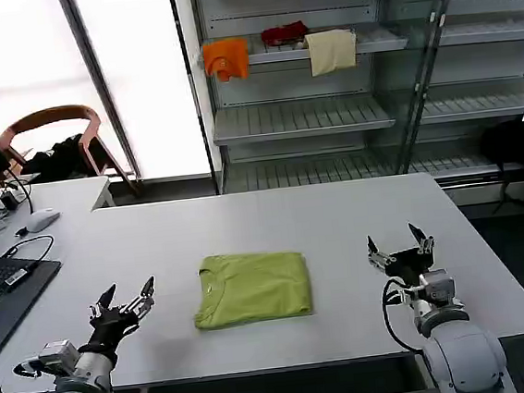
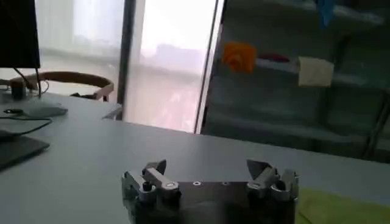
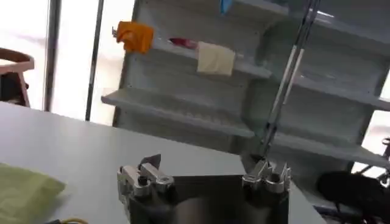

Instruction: Fold and organize the clothes.

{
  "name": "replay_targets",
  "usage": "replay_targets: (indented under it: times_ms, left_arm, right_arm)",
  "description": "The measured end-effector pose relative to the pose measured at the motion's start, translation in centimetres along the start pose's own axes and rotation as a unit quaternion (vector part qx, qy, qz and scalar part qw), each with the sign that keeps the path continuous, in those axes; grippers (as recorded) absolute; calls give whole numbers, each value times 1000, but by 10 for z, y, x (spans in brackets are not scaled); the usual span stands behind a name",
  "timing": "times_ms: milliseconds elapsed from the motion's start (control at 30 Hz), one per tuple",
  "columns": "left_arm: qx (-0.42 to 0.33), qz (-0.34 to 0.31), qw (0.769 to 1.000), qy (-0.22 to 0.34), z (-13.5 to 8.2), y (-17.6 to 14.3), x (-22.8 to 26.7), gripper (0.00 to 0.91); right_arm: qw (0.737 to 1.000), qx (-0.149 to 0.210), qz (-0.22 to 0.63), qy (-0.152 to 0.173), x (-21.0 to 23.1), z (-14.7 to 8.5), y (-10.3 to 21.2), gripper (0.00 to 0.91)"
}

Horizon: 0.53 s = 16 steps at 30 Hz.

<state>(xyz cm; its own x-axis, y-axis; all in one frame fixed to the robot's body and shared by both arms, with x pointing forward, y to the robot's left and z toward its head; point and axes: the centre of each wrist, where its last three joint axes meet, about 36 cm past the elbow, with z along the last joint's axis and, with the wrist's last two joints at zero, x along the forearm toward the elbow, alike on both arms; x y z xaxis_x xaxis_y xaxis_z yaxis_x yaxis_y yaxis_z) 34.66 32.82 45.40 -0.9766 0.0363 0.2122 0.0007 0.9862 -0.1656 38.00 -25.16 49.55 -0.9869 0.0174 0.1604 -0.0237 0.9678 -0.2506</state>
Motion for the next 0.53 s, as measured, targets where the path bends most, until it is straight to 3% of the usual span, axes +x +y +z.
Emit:
replay_targets:
  times_ms: [533]
  left_arm:
    - [-12,-9,1000,-7,-1,-4,2,907]
  right_arm:
    - [1000,-3,-5,-14,15,-1,5,907]
